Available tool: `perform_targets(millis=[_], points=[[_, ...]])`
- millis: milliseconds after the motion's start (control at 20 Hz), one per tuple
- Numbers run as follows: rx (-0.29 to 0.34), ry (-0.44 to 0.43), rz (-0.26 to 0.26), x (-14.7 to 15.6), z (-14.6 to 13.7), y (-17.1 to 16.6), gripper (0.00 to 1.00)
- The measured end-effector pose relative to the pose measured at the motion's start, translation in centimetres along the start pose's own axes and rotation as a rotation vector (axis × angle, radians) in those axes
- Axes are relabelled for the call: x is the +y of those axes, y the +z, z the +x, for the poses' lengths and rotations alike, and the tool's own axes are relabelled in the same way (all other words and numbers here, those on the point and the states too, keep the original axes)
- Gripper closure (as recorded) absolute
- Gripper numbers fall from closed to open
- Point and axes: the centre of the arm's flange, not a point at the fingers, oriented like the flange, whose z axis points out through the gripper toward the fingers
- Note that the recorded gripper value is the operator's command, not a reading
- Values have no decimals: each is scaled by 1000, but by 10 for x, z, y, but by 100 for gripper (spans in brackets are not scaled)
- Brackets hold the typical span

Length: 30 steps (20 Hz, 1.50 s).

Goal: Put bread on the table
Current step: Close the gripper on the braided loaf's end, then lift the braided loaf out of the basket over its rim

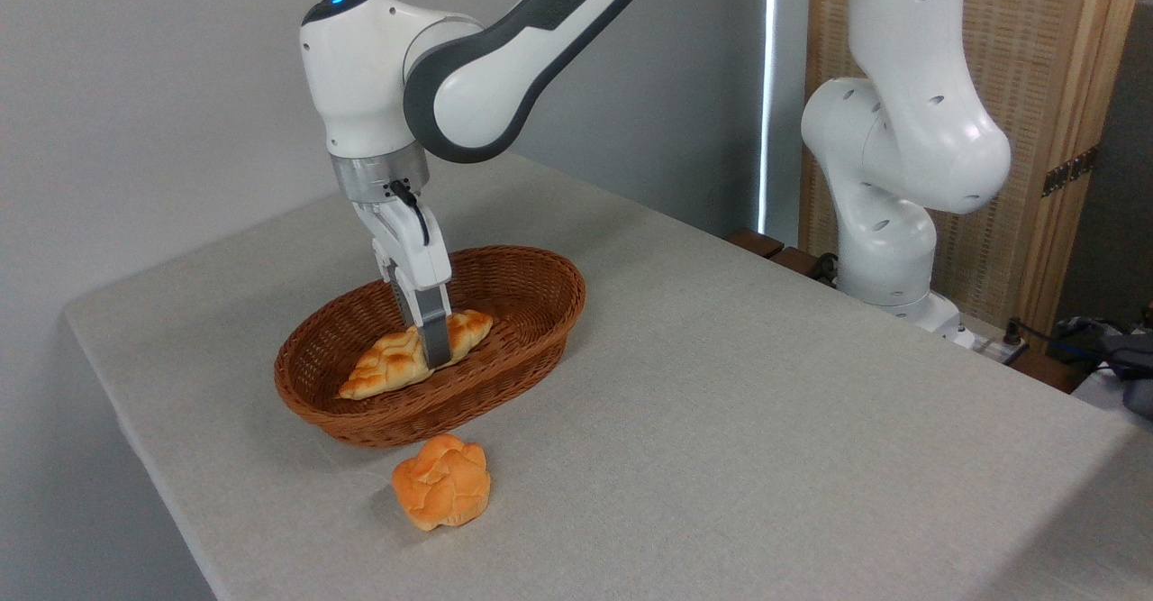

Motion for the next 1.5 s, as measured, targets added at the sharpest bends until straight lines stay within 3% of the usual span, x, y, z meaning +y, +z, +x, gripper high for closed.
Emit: perform_targets(millis=[400,750,1050,1250,1500], points=[[13,-3,9,-2,1,-7,61],[34,-34,6,-8,-2,-40,61],[26,-78,20,-20,-26,-78,60],[11,-126,26,-33,-60,-111,60],[-7,-112,5,-57,-146,-141,60]])
